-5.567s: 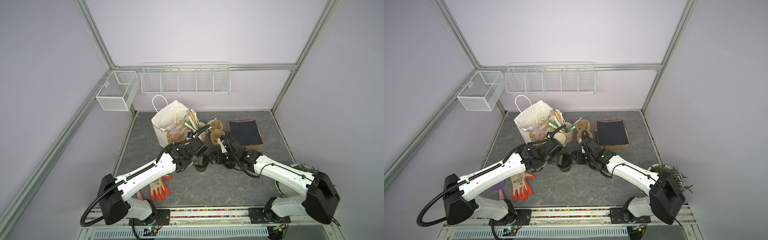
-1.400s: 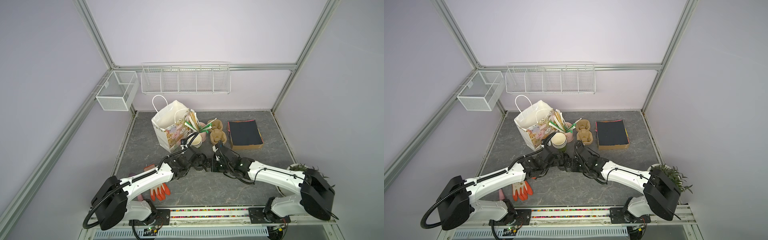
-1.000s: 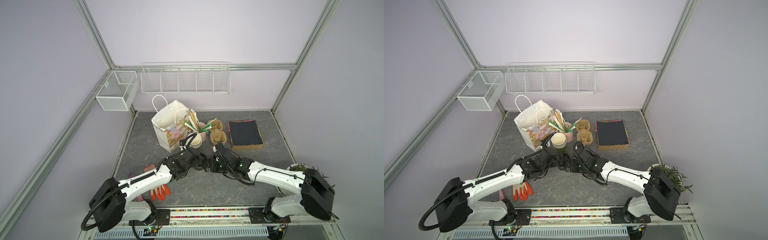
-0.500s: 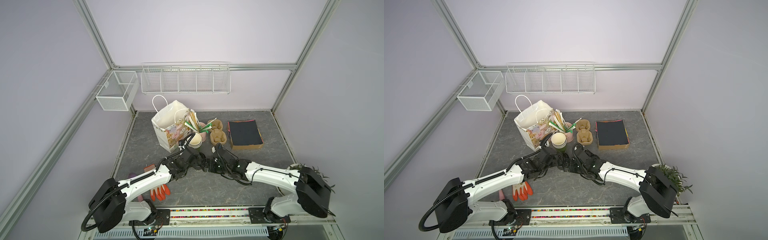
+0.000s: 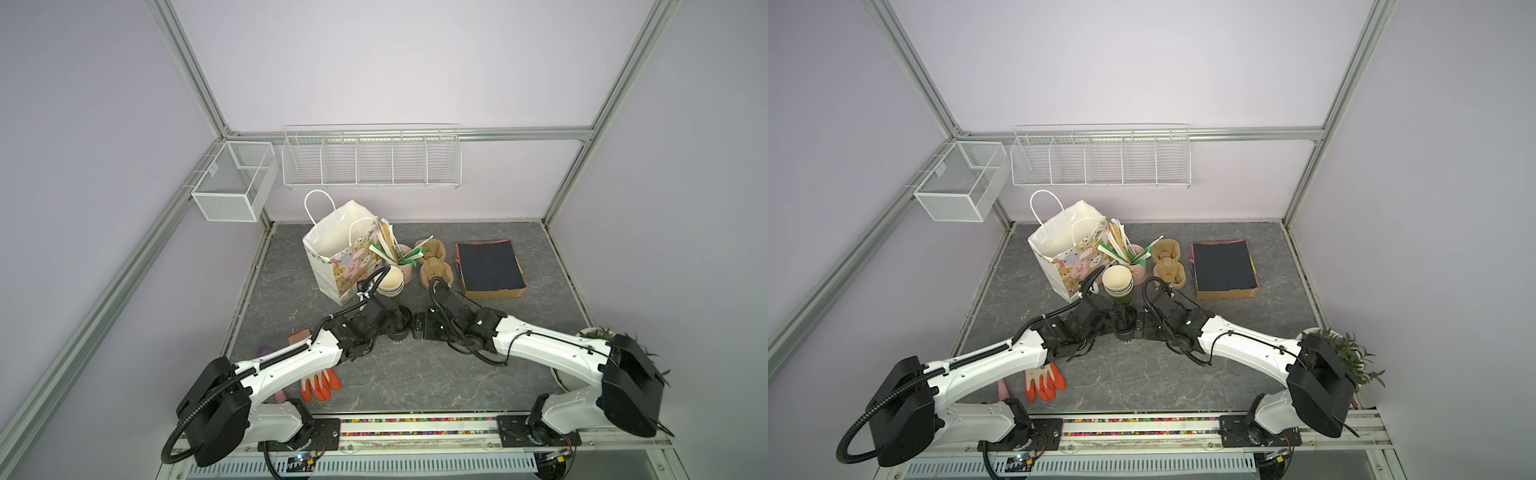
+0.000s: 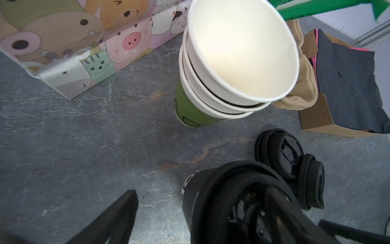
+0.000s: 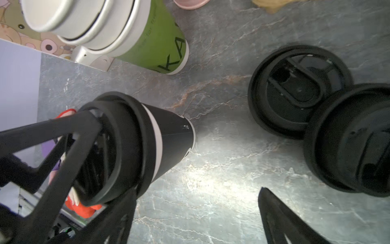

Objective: Pack a coffee takeout order
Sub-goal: Press the lid on the coffee cup.

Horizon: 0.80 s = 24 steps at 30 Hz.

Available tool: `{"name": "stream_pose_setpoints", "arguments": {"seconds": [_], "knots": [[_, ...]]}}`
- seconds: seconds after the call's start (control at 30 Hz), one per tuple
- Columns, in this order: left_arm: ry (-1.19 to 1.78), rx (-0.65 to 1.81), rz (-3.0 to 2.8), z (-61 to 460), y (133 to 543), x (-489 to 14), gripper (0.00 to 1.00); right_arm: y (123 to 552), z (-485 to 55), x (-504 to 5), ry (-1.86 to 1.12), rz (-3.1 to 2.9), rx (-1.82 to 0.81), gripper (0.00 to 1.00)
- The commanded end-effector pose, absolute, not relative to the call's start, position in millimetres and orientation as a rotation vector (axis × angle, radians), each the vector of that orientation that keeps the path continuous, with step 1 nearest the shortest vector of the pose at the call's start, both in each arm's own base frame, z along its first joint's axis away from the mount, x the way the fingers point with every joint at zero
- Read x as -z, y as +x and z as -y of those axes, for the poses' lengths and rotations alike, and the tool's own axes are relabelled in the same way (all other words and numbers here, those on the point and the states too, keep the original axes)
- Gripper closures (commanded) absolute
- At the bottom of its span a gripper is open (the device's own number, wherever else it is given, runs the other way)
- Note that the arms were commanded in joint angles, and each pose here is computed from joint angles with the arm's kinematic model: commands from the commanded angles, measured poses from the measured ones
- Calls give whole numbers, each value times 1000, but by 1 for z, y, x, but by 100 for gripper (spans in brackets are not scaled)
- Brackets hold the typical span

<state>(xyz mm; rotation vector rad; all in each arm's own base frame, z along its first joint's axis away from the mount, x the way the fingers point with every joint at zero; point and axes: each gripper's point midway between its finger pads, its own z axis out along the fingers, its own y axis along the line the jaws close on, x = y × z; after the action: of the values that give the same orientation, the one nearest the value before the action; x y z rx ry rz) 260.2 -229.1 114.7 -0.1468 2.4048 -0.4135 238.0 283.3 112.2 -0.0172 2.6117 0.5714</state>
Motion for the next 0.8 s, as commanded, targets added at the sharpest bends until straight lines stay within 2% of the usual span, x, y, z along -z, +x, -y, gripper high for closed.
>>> {"name": "stream_pose_setpoints", "arguments": {"seconds": [0.0, 0.4, 0.77], "knots": [[75, -51, -2811, 157, 183, -27, 7, 241, -265, -104, -18, -2628, -470, 8], [70, -35, -2813, 156, 181, -27, 7, 251, -279, -128, -66, -2550, -589, 8], [71, -27, -2813, 158, 181, -25, 7, 253, -285, -120, -82, -2571, -588, 8]]}}
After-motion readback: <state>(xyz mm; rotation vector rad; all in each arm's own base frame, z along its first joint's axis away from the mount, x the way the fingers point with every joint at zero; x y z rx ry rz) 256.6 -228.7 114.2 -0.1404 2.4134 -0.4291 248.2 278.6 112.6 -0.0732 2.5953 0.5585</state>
